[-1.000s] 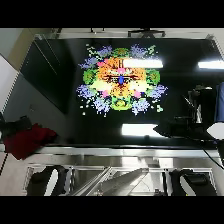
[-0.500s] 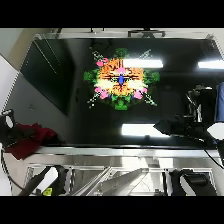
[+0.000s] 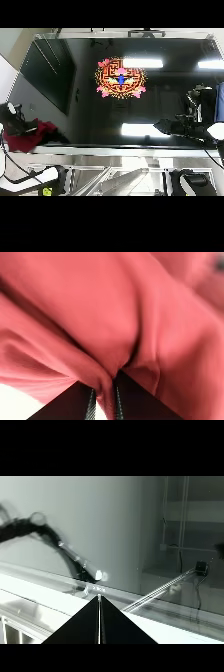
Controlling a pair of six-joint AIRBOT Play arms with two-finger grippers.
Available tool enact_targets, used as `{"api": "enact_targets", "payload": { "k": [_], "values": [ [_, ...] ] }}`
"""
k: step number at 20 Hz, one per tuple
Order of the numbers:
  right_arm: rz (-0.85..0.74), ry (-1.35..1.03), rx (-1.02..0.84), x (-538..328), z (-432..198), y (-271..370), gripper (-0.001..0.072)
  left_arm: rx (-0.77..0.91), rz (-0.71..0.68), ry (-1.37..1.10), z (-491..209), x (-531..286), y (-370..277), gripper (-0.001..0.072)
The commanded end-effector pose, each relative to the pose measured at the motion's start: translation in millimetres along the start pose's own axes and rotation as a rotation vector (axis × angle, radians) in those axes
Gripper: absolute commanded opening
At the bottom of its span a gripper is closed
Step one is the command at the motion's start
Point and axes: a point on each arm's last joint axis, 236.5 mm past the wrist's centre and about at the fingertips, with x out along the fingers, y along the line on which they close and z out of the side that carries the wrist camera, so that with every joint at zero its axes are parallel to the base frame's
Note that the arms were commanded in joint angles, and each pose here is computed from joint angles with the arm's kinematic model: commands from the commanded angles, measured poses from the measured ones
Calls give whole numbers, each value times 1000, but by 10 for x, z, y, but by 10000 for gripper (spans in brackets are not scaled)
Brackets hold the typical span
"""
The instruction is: Fold the shirts.
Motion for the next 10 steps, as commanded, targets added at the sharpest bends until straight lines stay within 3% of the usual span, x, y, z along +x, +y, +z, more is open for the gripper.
{"api": "enact_targets", "payload": {
  "k": [1,6,10],
  "values": [
    [-1,-8,-3,3,18,-2,15,129,-85,-185,297,-830,-531,10],
    [-1,-28,-3,1,66,-2,15,481,-479,-657,6,-2545,-2316,12],
    [-1,-28,-2,1,65,-2,15,765,-604,-758,-747,-2734,-3218,12]
  ]
}}
